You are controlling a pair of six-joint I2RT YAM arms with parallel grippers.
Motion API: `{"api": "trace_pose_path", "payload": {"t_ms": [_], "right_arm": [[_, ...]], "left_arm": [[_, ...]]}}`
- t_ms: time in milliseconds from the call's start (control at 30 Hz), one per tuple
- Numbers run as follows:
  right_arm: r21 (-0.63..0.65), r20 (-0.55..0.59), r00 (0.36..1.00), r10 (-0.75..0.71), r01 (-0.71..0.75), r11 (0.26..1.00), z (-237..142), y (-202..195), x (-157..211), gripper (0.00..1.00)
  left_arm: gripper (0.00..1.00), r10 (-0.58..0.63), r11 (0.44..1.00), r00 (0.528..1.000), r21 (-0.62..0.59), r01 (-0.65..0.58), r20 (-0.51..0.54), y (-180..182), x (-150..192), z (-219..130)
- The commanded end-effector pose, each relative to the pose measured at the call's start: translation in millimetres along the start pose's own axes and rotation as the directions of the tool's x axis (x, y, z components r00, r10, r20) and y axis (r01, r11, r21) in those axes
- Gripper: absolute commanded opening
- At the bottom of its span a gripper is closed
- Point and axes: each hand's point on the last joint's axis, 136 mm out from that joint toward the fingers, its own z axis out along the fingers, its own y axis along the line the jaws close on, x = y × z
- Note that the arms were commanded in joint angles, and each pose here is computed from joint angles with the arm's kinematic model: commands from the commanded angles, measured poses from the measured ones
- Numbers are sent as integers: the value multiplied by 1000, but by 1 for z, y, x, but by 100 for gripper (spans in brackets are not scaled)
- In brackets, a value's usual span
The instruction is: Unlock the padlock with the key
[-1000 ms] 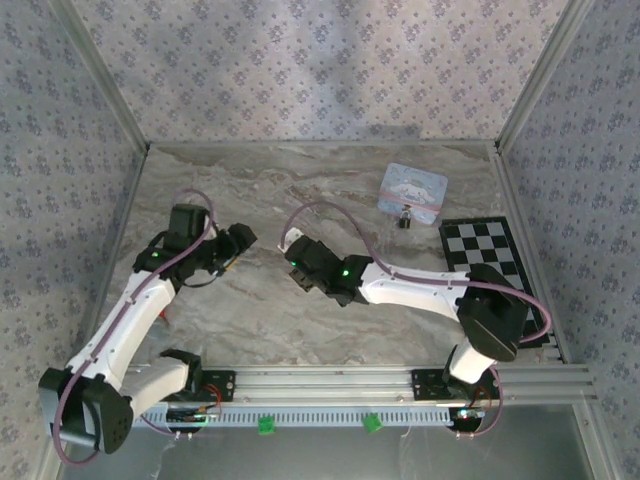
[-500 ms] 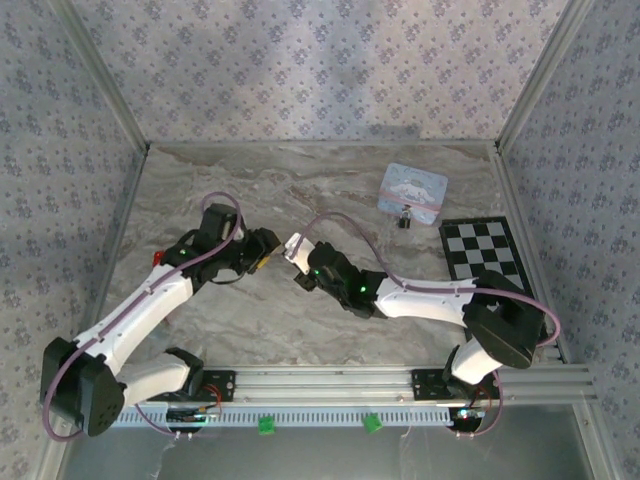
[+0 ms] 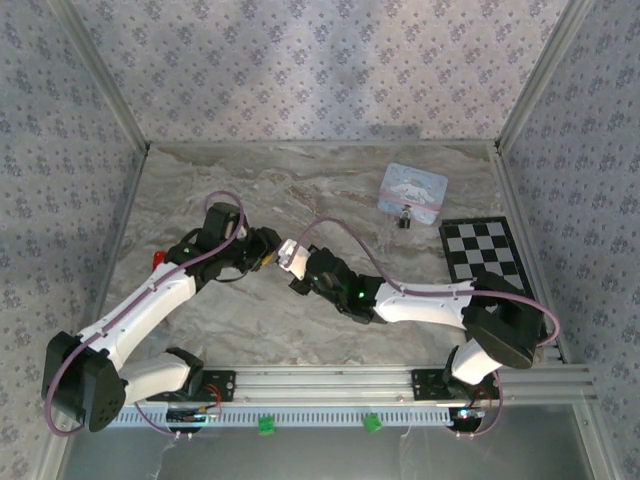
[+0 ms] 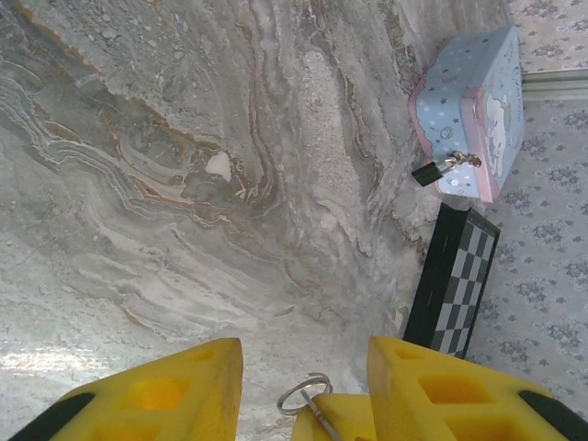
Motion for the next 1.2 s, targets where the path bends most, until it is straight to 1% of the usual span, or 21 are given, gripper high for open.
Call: {"api": "trace_pose_path", "payload": {"t_ms": [0,133,300,400,600,1033,1167], "right_arm": [[31,24,1000,-12,11,999,2,-2,-7,0],[64,17,1000,-8,7,998,3,-4,-4,0],[76,17,1000,-1,0,997,5,-4,-2,0],[91,22,1000,0,-2,996,5,-4,-5,0],[108,23,1000,-4,2,994,9,-4,-5,0],[144,35,999,4,-9,990,14,-8,-9,0],[131,51,999,17,-24,991,14,-6,-13,0]], "left_arm": [[39,9,999,1000,39,-9,-2,-16,-2,-2],[33,10,999,1000,43,-10,-1,-17,-1,-4],[29,7,999,1000,43,-7,-2,-16,0,-5],[24,8,999,1000,45,-7,-11,-17,2,-4],[23,9,999,1000,38,-8,-6,-15,2,-1],[10,12,999,1000,35,-12,-18,-14,5,1],[11,9,1000,1000,25,-9,-18,-11,5,3]]}}
